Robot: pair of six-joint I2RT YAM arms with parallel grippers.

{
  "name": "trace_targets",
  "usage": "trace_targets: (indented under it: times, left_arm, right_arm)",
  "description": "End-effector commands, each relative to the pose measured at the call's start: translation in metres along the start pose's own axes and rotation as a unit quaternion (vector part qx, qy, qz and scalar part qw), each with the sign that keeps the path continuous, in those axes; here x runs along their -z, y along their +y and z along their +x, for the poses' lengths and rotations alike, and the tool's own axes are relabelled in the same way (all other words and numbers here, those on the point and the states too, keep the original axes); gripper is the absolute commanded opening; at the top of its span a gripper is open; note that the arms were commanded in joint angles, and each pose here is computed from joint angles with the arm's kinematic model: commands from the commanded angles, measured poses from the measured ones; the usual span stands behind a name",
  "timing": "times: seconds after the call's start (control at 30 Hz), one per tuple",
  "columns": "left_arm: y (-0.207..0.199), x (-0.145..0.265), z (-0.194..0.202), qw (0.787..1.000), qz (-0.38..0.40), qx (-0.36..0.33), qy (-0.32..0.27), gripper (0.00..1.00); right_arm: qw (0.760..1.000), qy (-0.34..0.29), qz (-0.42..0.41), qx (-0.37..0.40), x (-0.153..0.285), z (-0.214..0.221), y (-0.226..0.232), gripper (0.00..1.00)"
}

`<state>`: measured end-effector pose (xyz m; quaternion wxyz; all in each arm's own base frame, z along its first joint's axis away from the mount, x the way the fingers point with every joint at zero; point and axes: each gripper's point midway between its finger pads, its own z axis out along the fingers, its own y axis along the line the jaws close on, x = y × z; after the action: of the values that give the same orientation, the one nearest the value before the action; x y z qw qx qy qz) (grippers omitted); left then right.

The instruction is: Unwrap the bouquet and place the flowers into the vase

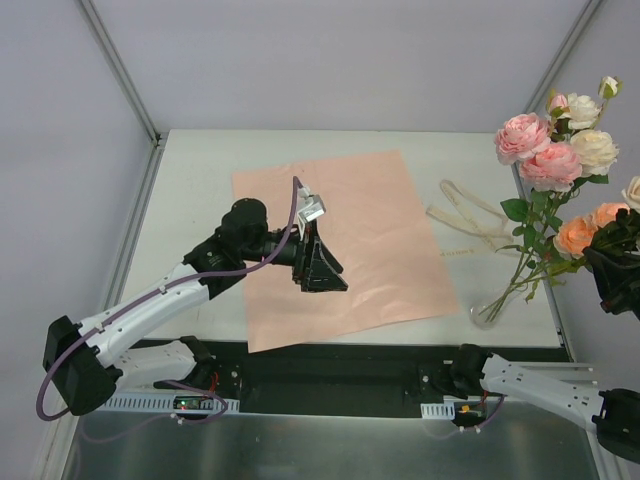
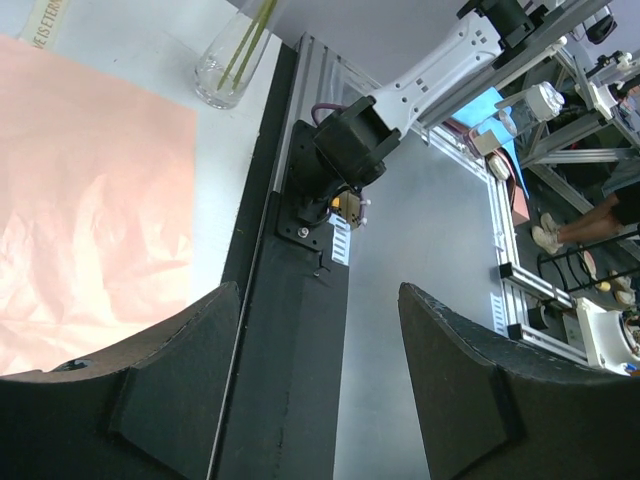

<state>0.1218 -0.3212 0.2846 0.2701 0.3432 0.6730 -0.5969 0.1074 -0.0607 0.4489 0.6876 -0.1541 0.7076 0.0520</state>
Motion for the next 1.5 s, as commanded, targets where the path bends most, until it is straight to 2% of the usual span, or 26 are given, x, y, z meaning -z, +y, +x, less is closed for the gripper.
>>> trace_targets:
  times: [0.0,0.3,0.5,0.77,1.0,1.47]
  left_arm:
    - [-0.006,-0.005,-0.020,1.000,0.008,-0.022,-0.018,0.64]
    - [-0.005,-0.008,-0.019,1.000,0.012,-0.021,-0.013,0.64]
    - [-0.004,-0.007,-0.015,1.000,0.013,-0.021,-0.010,0.63]
    - [-0.004,-0.007,-0.013,1.000,0.015,-0.023,-0.008,0.63]
    - [-0.006,-0.005,-0.013,1.000,0.017,-0.024,-0.008,0.64]
    - [-0.007,-0.003,-0.008,0.999,0.020,-0.027,-0.006,0.64]
  right_arm:
    - [0.998,0.016,0.036,0.047,0.004,0.005,-0.016,0.01]
    - [0.996,0.023,0.052,0.071,-0.006,0.000,-0.013,0.01]
    - [0.999,-0.020,0.024,0.032,0.002,-0.014,-0.010,0.01]
    - [0.999,-0.011,0.017,0.030,0.001,-0.006,-0.006,0.01]
    - [0.997,0.019,0.054,0.046,-0.011,0.007,-0.006,0.01]
    - [0.993,0.032,0.111,0.024,-0.026,0.027,-0.005,0.01]
